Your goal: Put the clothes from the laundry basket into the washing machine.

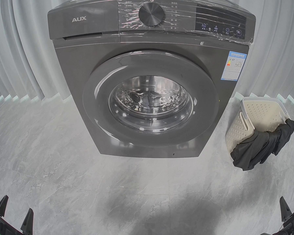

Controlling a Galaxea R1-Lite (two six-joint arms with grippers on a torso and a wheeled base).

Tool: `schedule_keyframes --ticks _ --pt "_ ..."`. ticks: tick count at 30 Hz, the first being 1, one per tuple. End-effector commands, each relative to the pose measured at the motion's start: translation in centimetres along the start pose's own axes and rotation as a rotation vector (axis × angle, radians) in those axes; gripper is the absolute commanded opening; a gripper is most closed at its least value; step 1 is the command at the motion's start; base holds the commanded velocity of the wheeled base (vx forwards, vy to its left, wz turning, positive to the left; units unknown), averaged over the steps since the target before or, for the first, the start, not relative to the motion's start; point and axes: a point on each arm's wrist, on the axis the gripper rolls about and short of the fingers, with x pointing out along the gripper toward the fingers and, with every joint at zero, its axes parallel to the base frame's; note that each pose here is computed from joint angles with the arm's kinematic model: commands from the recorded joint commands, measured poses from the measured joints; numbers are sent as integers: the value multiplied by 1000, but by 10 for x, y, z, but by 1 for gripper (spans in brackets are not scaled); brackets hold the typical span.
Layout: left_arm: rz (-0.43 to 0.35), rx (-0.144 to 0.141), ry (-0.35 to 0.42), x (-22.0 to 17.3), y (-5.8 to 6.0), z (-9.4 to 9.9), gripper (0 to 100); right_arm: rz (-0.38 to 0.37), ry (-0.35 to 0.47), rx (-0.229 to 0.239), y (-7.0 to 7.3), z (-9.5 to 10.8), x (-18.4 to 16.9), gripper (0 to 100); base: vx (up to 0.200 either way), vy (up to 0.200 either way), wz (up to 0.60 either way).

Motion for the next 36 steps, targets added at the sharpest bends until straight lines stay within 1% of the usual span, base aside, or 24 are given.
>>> schedule_keyframes --ticks 1,10,13,36 --pt "1 -1 -3 0 0 -4 100 2 2 -1 0 -5 0 100 0 0 0" --pt "-1 -1 -3 0 0 -4 100 4 3 -4 0 -5 0 100 0 0 0" --pt "-1 -1 -3 0 0 -4 100 3 2 -4 0 -5 0 100 0 0 -600" --pt "1 -2 -3 0 0 -4 100 2 2 -2 0 -5 0 100 0 0 0"
